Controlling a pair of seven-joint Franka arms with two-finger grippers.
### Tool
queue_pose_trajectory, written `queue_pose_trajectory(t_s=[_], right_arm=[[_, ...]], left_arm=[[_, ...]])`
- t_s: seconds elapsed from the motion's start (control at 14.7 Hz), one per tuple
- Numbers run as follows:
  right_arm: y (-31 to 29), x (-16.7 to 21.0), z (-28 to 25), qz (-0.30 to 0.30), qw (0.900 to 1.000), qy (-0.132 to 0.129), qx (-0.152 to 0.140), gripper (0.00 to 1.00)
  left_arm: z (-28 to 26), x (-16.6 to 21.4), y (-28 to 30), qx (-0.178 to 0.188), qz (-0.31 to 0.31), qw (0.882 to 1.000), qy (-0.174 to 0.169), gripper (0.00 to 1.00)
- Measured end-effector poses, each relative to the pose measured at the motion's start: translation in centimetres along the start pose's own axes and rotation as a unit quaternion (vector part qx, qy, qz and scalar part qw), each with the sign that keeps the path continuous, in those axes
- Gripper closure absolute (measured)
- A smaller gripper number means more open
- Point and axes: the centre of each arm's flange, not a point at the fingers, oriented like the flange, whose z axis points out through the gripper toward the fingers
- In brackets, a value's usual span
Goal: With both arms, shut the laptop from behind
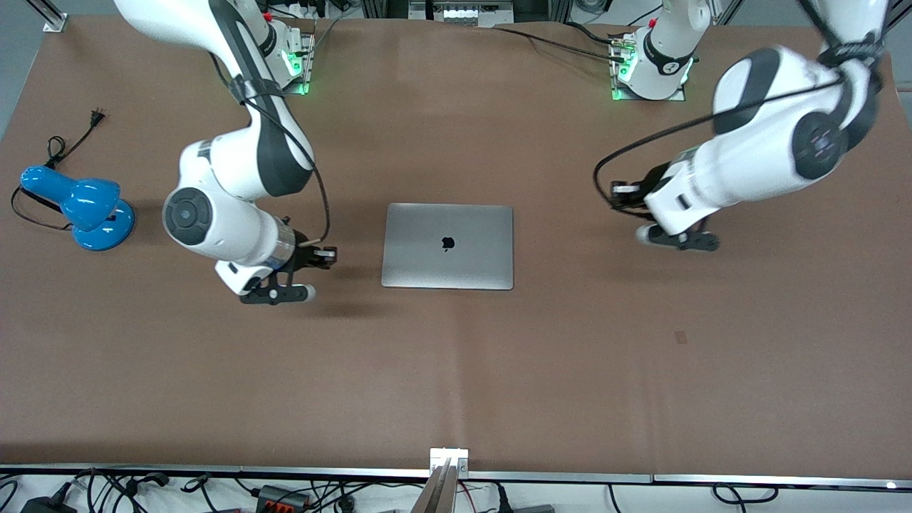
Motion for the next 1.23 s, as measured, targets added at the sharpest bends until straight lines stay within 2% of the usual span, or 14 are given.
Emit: queue_pose_trajectory(t_s=[0.27, 0.48, 0.82, 0.95, 1.09, 1.23], right_arm=[[2.6, -0.9, -4.6, -0.004, 0.999, 0.000, -0.044, 0.97], [4.1, -1.1, -9.6, -0.003, 0.998, 0.005, -0.069, 0.72], [6.6, -0.2, -16.6, 0.009, 0.995, 0.053, -0.082, 0.24], [8.3, 0.1, -18.6, 0.011, 0.994, 0.068, -0.084, 0.04], [10.5, 0.2, -20.2, 0.026, 0.993, 0.078, -0.084, 0.00], [13.2, 0.0, -22.0, 0.041, 0.993, 0.087, -0.075, 0.00]], left_arm=[[-5.6, -2.4, -3.4, 0.012, -0.032, 0.999, 0.022, 0.97], [-9.8, -4.5, -4.9, 0.017, -0.050, 0.998, 0.031, 0.97], [-11.5, -5.4, -6.1, 0.034, -0.063, 0.997, 0.029, 0.92], [-11.6, -5.5, -5.6, 0.056, -0.070, 0.995, 0.034, 0.87], [-11.7, -5.8, -4.5, 0.085, -0.085, 0.992, 0.039, 0.74], [-11.7, -5.9, -3.9, 0.092, -0.104, 0.989, 0.043, 0.56]])
